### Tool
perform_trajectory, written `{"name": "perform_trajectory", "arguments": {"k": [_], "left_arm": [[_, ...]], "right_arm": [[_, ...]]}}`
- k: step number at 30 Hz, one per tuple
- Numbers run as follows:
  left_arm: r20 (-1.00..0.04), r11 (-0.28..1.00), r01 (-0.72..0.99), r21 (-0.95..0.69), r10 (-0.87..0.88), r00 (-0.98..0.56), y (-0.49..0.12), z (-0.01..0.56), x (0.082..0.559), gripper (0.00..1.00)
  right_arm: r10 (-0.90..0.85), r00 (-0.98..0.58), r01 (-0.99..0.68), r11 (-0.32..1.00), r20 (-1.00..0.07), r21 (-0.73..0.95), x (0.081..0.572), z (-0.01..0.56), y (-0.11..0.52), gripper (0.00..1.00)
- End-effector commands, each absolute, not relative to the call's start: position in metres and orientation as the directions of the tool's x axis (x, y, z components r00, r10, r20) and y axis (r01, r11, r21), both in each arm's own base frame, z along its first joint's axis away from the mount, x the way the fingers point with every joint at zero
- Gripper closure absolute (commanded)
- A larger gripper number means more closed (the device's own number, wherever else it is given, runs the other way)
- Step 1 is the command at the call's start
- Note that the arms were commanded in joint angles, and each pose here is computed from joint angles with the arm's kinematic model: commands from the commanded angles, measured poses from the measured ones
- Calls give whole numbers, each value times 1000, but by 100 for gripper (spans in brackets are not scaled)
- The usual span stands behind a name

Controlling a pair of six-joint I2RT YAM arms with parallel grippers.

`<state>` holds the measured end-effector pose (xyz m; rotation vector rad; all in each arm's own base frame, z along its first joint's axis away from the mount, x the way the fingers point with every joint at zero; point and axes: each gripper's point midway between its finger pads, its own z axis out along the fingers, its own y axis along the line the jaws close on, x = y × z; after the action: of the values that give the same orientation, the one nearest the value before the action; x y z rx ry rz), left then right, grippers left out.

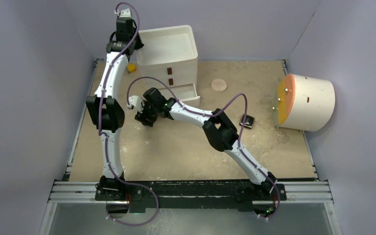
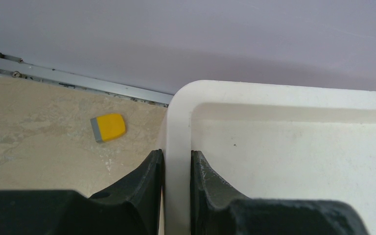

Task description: Organize the makeup

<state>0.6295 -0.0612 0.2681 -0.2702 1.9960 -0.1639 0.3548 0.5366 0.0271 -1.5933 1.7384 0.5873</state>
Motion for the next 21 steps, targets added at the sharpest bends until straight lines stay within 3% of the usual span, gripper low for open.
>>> {"name": "perform_trajectory", "arguments": {"k": [1,4,6,8,10,16,21], "left_arm": [[-767,953,-73,-293,-280,-577,-84,215,613,100],[-766,954,-76,-289,-278,-579,-82,214,613,100],[-768,955,-81,-287,-279,-576,-80,215,612,100],[-769,955,-83,-286,-281,-574,-79,216,613,100],[-772,954,-83,-287,-282,-570,-78,217,613,100],[-766,954,-85,-287,-281,-578,-79,212,614,100],[-765,954,-86,-287,-282,-578,-78,212,614,100]], "right_arm": [[-776,-200,-963,268,-598,-26,370,-15,468,40],[-772,-227,-960,281,-593,1,372,-16,465,50],[-770,-234,-959,283,-593,11,372,-14,464,61],[-766,-240,-958,285,-596,20,370,-10,465,84],[-760,-245,-956,294,-602,18,370,-4,464,99],[-702,-253,-953,298,-666,49,353,39,465,100],[-593,-218,-954,297,-775,41,339,108,466,100]]}}
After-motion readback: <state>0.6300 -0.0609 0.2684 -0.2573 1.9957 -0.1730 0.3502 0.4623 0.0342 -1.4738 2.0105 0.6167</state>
